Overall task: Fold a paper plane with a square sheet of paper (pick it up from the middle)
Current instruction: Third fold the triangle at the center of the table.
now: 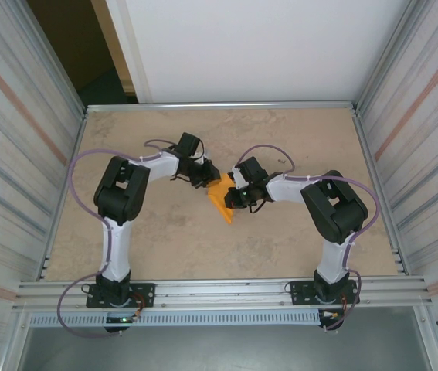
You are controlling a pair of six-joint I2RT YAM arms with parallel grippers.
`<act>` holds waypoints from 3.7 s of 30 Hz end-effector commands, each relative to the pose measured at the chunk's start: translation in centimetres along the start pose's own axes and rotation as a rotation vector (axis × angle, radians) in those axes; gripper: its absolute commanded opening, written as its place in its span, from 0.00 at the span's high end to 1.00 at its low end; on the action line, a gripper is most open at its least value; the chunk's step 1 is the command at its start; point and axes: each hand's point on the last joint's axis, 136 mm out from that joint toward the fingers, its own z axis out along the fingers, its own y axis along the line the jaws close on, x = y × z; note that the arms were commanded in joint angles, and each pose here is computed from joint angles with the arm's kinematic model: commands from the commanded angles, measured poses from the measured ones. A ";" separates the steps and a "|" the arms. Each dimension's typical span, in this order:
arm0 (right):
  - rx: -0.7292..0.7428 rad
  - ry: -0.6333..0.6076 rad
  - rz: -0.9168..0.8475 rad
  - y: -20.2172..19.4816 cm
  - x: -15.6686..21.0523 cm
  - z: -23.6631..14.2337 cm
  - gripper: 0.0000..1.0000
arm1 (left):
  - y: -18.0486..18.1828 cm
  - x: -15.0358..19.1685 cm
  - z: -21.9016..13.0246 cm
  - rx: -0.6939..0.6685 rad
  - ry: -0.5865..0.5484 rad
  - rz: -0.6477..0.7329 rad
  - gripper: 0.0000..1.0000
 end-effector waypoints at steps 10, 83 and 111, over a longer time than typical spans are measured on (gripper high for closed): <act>0.039 0.014 0.053 -1.0 0.6 -0.6 0.95 | 3.1 1.5 1.1 -0.111 0.071 -0.024 0.84; 0.064 0.089 0.091 -2.5 1.8 0.8 0.93 | -0.7 8.5 -0.6 -0.055 0.071 -0.030 0.87; 0.076 0.101 0.097 -2.8 2.2 1.0 0.87 | 1.7 8.7 0.2 -0.125 0.085 -0.058 0.88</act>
